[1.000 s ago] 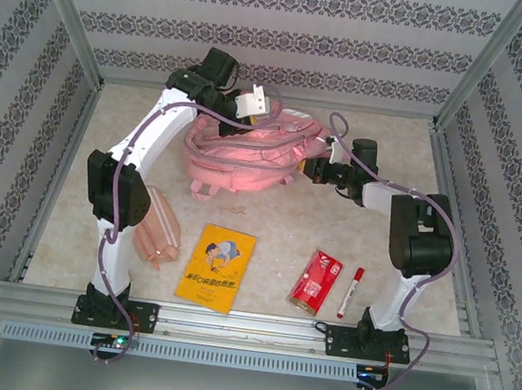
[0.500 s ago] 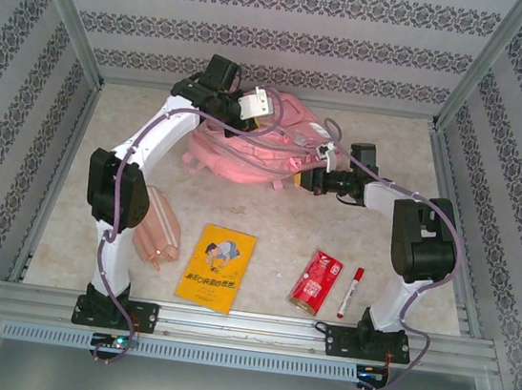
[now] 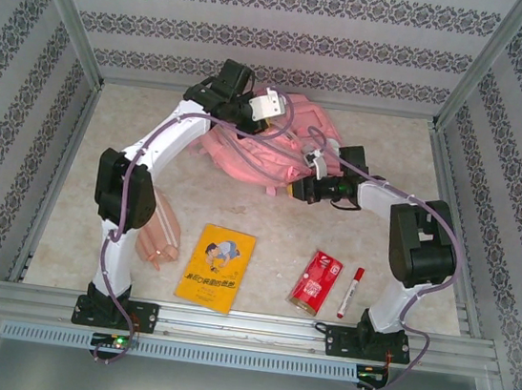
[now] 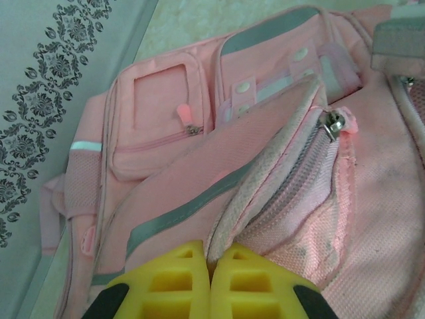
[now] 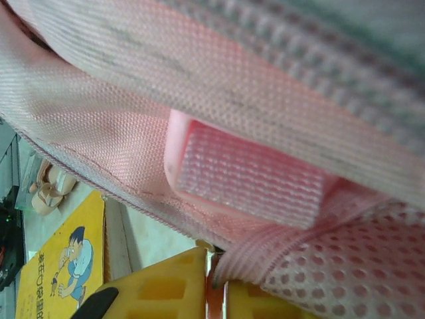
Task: Pack the student bag
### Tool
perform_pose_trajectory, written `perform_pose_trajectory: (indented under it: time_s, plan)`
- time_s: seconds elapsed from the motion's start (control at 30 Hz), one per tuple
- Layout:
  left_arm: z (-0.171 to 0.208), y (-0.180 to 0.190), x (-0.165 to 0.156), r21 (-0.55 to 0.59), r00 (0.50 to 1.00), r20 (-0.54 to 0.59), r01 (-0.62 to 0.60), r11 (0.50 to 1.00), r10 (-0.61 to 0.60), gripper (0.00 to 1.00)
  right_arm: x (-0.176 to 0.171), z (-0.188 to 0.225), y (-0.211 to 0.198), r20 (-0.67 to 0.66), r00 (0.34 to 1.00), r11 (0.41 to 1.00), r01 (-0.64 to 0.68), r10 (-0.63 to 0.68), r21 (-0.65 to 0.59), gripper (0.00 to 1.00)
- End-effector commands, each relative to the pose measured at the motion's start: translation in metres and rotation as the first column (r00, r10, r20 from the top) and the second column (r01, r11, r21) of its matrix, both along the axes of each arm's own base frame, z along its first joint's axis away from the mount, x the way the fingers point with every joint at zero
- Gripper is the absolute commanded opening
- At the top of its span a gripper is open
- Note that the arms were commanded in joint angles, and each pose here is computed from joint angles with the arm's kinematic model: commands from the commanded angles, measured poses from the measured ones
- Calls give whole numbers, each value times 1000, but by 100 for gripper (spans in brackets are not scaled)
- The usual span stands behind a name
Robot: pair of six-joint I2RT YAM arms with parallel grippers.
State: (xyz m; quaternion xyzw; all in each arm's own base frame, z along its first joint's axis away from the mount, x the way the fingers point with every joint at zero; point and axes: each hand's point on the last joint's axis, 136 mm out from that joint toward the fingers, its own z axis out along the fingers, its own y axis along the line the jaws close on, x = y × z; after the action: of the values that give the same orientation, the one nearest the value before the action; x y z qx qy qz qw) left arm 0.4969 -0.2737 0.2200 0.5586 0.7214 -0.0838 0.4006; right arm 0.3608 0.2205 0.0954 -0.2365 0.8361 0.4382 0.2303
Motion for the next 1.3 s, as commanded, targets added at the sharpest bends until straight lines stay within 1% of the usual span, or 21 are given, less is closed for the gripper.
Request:
perform_pose_trajectory:
  time_s: [0.0, 0.17, 0.23, 0.27, 0.3, 0.33, 0.47, 0.57, 0.67, 0.73, 0.8, 0.83, 0.9, 1.0, 1.07, 1.1, 1.13, 1.17, 1.2, 1.23, 1.27]
  plan:
    - [1, -41, 6, -71, 998, 55, 36, 997, -32, 0, -20, 31, 23, 18, 997, 996, -77, 76, 53, 14]
    - [0, -40, 0, -54, 996, 59, 66, 996, -63, 0, -12, 13, -2, -79, 993, 996, 87, -87, -10, 17]
    - [2, -40, 0, -53, 996, 65, 68, 996, -65, 0, -12, 7, -9, -98, 987, 992, 124, -125, -17, 12]
    - [3, -40, 0, -53, 996, 65, 69, 996, -66, 0, -12, 4, -12, -104, 985, 990, 136, -138, -19, 6]
    - [3, -41, -1, -56, 995, 64, 74, 996, -70, 0, -13, 2, -14, -106, 984, 990, 139, -140, -20, 1]
    - [3, -42, -1, -59, 995, 63, 79, 995, -75, 0, -15, 1, -15, -107, 984, 990, 138, -139, -21, 0]
    - [1, -43, -2, -69, 996, 52, 70, 995, -67, 0, -22, 13, -6, -82, 993, 997, 81, -79, 17, 0]
    - [-5, -47, -3, -71, 998, 41, 51, 996, -49, 0, -30, 26, 14, -59, 998, 999, 11, -8, 51, 0]
    - [-13, -56, -8, -72, 998, 32, 54, 996, -52, 0, -31, 35, 36, -50, 998, 997, -21, 24, 69, 4]
    - [-19, -60, -11, -80, 999, 21, 44, 996, -43, 0, -27, 38, 51, -55, 998, 997, -12, 16, 79, 8]
    - [-23, -64, -14, -98, 999, 12, 36, 995, -35, 0, -23, 37, 62, -61, 998, 997, 12, -8, 80, 8]
    - [-25, -66, -15, -111, 1000, 4, 29, 993, -28, 0, -21, 36, 66, -63, 998, 996, 29, -24, 82, 11]
    - [-27, -67, -17, -133, 1000, -8, 12, 991, -13, 0, -17, 31, 69, -63, 996, 995, 61, -56, 83, 12]
    - [-28, -60, -12, -151, 999, -3, -52, 987, 52, 0, -19, 21, 66, -53, 996, 995, 76, -73, 59, 16]
    - [-24, -52, -9, -170, 996, -12, -95, 981, 94, 0, -24, 14, 61, -44, 997, 997, 72, -71, 35, 21]
    - [-20, -48, -10, -185, 993, -36, -116, 976, 112, 7, -28, 11, 58, -39, 997, 997, 68, -68, 24, 22]
    - [-16, -43, -12, -203, 989, -71, -145, 968, 133, 29, -32, 10, 57, -33, 998, 998, 62, -62, 19, 25]
    - [-14, -39, -15, -216, 985, -104, -158, 963, 138, 44, -36, 8, 55, -33, 998, 998, 58, -58, 15, 27]
    - [-10, -34, -20, -232, 979, -147, -174, 957, 142, 55, -39, 7, 53, -27, 998, 998, 54, -54, 12, 29]
    - [-7, -29, -26, -243, 970, -188, -197, 950, 153, 63, -44, 7, 51, -21, 998, 999, 51, -51, 10, 31]
    - [-5, -25, -30, -252, 961, -225, -219, 943, 163, 69, -46, 8, 49, -14, 998, 999, 53, -53, 6, 34]
